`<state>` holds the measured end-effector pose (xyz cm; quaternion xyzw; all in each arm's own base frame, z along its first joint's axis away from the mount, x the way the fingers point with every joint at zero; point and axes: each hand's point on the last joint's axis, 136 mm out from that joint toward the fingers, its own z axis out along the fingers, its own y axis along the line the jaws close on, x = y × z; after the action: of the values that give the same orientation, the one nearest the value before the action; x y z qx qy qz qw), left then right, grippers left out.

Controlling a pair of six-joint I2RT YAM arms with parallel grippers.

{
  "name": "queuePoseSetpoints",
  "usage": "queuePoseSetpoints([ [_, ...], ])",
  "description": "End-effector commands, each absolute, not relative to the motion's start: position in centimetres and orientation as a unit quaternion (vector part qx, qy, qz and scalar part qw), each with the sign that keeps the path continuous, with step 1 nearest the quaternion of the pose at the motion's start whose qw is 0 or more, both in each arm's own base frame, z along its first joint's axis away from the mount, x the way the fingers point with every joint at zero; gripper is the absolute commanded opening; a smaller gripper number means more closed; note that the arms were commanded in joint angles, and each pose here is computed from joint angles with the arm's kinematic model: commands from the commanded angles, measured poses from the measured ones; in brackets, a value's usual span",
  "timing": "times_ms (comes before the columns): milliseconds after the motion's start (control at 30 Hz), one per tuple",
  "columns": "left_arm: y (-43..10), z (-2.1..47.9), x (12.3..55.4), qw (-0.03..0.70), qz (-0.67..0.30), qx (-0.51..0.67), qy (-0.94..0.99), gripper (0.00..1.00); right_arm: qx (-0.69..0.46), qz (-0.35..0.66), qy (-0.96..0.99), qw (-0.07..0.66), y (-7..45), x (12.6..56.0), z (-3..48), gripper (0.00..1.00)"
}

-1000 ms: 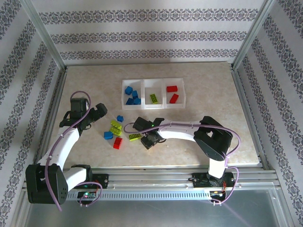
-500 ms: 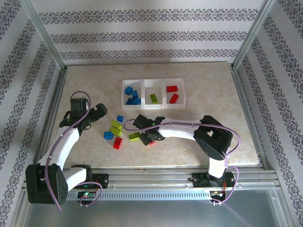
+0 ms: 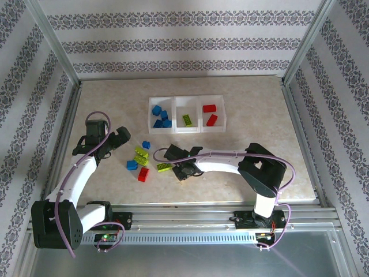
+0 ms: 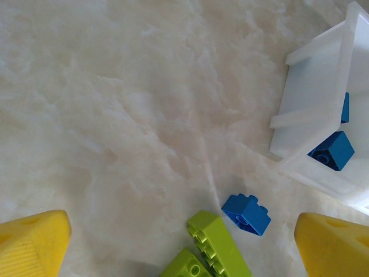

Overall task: Sort the legos into containers by color
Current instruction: Pick up the lego from the bottom-center of the table, then place the lego in the container.

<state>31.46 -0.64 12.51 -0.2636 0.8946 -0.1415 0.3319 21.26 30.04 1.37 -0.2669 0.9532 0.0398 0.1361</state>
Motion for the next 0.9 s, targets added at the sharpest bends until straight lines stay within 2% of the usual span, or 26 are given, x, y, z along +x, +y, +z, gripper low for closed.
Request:
queuePoseSetpoints([
  [0, 0.1, 12.2, 30.9, 0.325, -0.125, -0.268, 0.898, 1.0, -0.258, 0.015, 0.958, 0.124, 28.5, 20.5, 1.2, 0.32],
  [100, 0.2, 12.3, 30.8, 0.326, -0.124, -0.268, 0.898, 1.0, -0.241, 0.016, 0.96, 0.14, 28.1, 21.5, 2.2, 0.25],
  [200, -0.1, 12.6, 30.9, 0.333, -0.132, -0.263, 0.896, 1.0, -0.216, 0.024, 0.962, 0.166, 27.5, 23.0, 4.1, 0.22],
  [467, -0.2, 13.5, 31.4, 0.354, -0.141, -0.258, 0.888, 1.0, -0.15, 0.013, 0.947, 0.285, 24.3, 29.5, 10.8, 0.21],
  [867, -0.2, 14.6, 31.1, 0.368, -0.143, -0.252, 0.884, 1.0, -0.033, -0.004, 0.934, 0.355, 19.5, 40.5, 14.7, 0.19],
])
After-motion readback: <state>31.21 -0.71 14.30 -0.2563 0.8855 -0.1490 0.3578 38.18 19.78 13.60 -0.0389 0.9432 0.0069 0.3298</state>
